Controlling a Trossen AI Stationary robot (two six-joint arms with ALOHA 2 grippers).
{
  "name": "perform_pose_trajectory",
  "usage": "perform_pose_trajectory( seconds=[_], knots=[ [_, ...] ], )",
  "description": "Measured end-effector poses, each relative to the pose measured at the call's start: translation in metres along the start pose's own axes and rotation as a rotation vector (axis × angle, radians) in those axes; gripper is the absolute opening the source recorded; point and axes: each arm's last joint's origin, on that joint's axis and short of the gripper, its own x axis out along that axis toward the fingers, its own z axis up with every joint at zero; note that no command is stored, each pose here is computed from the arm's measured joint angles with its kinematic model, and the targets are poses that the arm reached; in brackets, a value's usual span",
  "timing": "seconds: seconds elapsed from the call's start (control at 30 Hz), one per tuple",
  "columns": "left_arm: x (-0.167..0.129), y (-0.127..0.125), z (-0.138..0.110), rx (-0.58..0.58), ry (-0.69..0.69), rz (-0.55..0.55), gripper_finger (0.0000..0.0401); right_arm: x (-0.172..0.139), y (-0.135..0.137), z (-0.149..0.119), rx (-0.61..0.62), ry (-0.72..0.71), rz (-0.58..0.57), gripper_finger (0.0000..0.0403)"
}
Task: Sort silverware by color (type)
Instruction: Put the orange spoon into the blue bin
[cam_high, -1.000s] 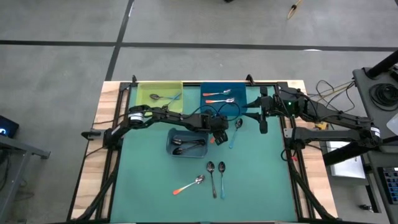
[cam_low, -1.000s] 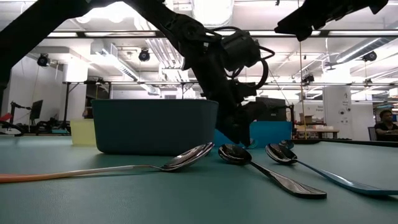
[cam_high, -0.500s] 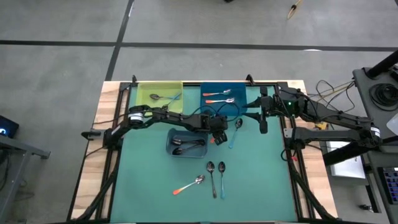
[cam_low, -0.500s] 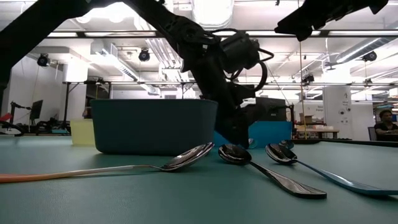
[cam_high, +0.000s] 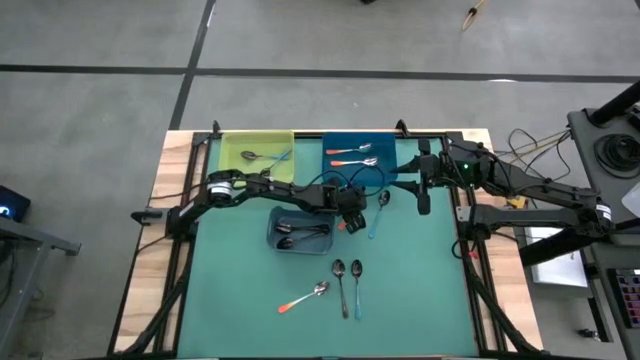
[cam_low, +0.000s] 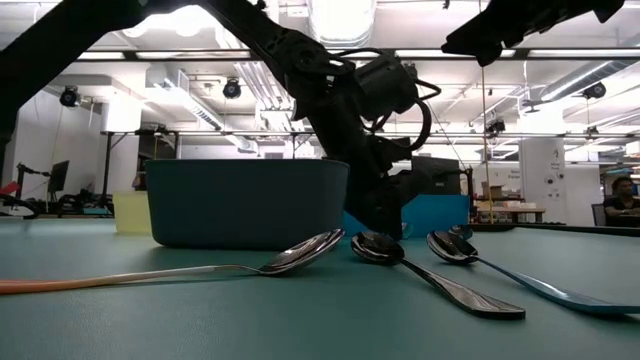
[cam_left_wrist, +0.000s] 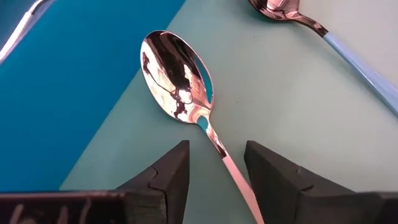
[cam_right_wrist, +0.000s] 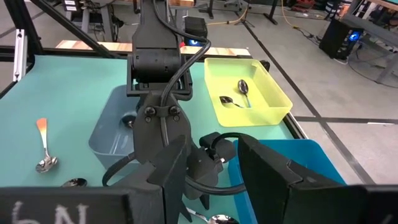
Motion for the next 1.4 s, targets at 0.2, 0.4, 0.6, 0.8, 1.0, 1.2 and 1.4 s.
perform_pose_trajectory(
  seconds=[0.2, 0.4, 0.6, 0.8, 1.0, 1.2, 1.4],
  knots=[
    [0.000, 0.000, 0.000, -0.001, -0.002, -0.006, 0.0107, 0.000, 0.000, 0.000, 0.000, 0.000, 0.000, 0.0137],
    [0.000, -0.001, 0.001, -0.003, -0.009, -0.012, 0.0065, 0.000, 0.000, 0.000, 0.000, 0.000, 0.000, 0.0137],
    [0.000, -0.002, 0.004, -0.013, -0.020, -0.019, 0.0018, 0.000, 0.000, 0.000, -0.003, 0.000, 0.000, 0.0137],
    [-0.001, -0.003, 0.009, -0.027, -0.033, -0.021, 0.0002, 0.000, 0.000, 0.000, 0.000, 0.004, 0.000, 0.0137],
    [-0.007, -0.003, 0.016, -0.006, -0.022, -0.022, 0.0001, 0.000, 0.000, -0.002, 0.001, 0.021, 0.003, 0.0137],
    [-0.019, -0.006, 0.027, 0.045, -0.005, -0.022, 0.0001, 0.000, 0.000, -0.003, 0.000, 0.026, 0.004, 0.0137],
    [-0.036, -0.010, 0.041, 0.132, 0.021, -0.020, 0.0000, 0.000, 0.000, -0.003, -0.001, 0.027, 0.004, 0.0137]
  ],
)
